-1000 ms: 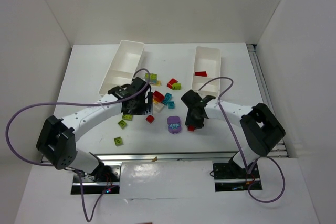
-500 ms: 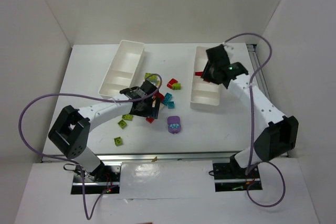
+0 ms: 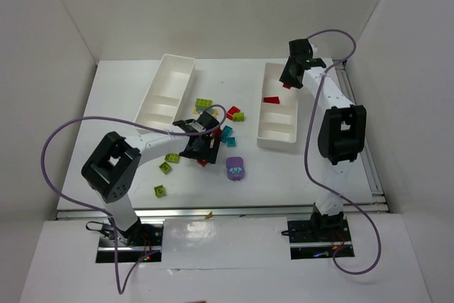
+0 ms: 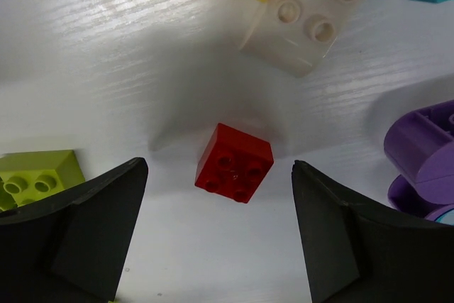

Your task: Sort the legos into containers by color

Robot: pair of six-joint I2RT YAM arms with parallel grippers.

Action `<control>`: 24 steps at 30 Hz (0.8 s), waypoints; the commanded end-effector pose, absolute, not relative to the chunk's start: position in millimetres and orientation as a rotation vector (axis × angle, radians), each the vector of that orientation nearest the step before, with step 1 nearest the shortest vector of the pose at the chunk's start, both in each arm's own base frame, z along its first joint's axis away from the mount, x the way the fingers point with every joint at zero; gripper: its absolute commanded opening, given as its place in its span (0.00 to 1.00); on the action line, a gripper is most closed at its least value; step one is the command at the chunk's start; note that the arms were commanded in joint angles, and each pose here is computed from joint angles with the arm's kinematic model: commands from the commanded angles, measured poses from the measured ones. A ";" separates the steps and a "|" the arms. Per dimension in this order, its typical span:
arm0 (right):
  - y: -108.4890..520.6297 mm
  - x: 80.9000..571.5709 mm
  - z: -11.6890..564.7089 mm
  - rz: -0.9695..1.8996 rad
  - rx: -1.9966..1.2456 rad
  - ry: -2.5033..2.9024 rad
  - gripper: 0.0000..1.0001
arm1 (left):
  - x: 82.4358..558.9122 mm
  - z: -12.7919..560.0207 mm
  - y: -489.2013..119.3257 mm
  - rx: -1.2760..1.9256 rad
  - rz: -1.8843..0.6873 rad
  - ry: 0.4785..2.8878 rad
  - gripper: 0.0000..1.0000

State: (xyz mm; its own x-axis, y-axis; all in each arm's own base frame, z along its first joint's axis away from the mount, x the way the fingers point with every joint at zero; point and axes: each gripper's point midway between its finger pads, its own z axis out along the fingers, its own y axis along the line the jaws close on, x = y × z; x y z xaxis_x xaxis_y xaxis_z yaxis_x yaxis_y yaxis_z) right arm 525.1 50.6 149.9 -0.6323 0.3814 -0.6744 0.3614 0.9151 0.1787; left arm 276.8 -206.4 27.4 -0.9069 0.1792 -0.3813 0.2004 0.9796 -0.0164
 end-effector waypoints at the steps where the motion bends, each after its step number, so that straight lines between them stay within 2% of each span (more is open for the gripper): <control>1: 60.2 559.3 177.1 0.136 0.473 2.218 0.24 | 294.1 35.5 -216.4 0.297 -0.081 2.685 0.92; 2: 62.7 564.3 175.8 0.149 0.467 2.219 0.30 | 293.5 31.8 -215.5 0.312 -0.071 2.693 0.92; 3: 63.8 572.9 176.7 0.151 0.467 2.213 0.54 | 294.2 31.2 -218.4 0.315 -0.083 2.697 0.90; 5: 69.0 574.8 179.6 0.148 0.447 2.226 0.68 | 293.5 27.0 -217.4 0.330 -0.072 2.706 0.87; 7: 69.5 577.9 192.8 0.156 0.445 2.202 0.75 | 292.9 23.8 -216.9 0.332 -0.065 2.714 0.84; 11: 62.1 564.3 229.0 0.163 0.440 2.151 0.75 | 288.4 24.9 -214.1 0.312 -0.070 2.717 0.73; 15: 46.0 545.3 255.9 0.158 0.474 2.094 0.75 | 281.2 27.1 -216.3 0.322 -0.115 2.728 0.67; 18: 27.8 525.5 265.9 0.123 0.509 2.075 0.75 | 283.2 33.1 -220.6 0.319 -0.155 2.701 0.45; 19: 18.1 516.7 269.6 0.108 0.517 2.069 0.75 | 288.4 39.1 -224.8 0.315 -0.169 2.684 0.31; 24: -22.0 476.7 276.7 0.052 0.590 2.067 0.75 | 299.4 83.8 -239.0 0.348 -0.226 2.650 0.04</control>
